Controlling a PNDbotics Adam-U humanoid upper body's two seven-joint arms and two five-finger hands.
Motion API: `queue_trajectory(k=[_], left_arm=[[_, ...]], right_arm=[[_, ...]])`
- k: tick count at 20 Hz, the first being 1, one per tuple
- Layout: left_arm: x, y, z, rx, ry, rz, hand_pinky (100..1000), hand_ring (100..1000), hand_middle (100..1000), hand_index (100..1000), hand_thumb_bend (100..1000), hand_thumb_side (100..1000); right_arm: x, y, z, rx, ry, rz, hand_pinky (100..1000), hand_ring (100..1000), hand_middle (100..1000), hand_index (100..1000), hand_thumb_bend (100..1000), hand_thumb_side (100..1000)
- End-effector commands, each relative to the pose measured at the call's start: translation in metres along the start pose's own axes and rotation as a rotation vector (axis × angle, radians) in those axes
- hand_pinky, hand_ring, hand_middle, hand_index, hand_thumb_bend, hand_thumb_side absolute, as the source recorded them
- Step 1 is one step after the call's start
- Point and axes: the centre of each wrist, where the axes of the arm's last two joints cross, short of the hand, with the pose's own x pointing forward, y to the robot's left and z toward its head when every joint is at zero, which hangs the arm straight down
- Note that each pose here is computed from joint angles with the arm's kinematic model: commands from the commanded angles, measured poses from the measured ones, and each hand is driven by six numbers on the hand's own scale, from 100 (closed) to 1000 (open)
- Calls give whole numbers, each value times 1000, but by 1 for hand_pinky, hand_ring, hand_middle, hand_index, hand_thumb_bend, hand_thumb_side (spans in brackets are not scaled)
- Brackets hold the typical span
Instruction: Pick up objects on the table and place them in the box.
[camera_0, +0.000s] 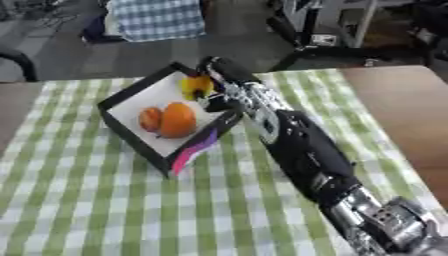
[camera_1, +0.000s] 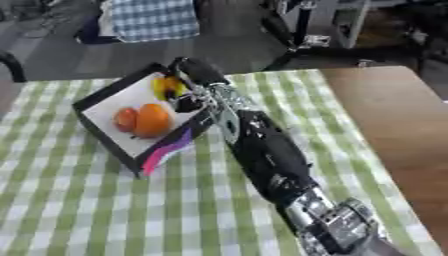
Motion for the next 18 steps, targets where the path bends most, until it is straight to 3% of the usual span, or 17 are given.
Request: queue_trajectory(k=[1,2,3,4,5,11,18], left_arm=[[7,2,-4,-3,-30,1,767,558,614,832,315,756],[7,2,-4,-3,-29,1,768,558,614,832,314,757],[6,2,-4,-3,-27,1,768,558,614,833,314,757],[6,2,-4,-3,-27,1,768,558,614,833,314,757],[6,2,-3,-4,-26,1,768,558,614,833,313,757],[3,3,-1,0,-14,-5,769,558,614,834,311,759],[-4,9,4,21,15,-25,771,557,613,833,310,760]], right_arm=[[3,-6,-3,-16,-12,31,911,770,735,673,100,279],[3,-6,-3,-29,-12,37,912,775,744,732,152,442],[3,-7,-3,-44,-11,44,913,780,750,777,275,544],[3,-8,-3,-58,-8,51,913,780,751,784,291,558],[2,-8,-3,-70,-4,55,917,784,755,843,398,636],[-2,-17,-1,-122,4,51,922,787,764,919,440,669],[-21,-55,19,-177,-80,80,916,776,754,904,377,655]])
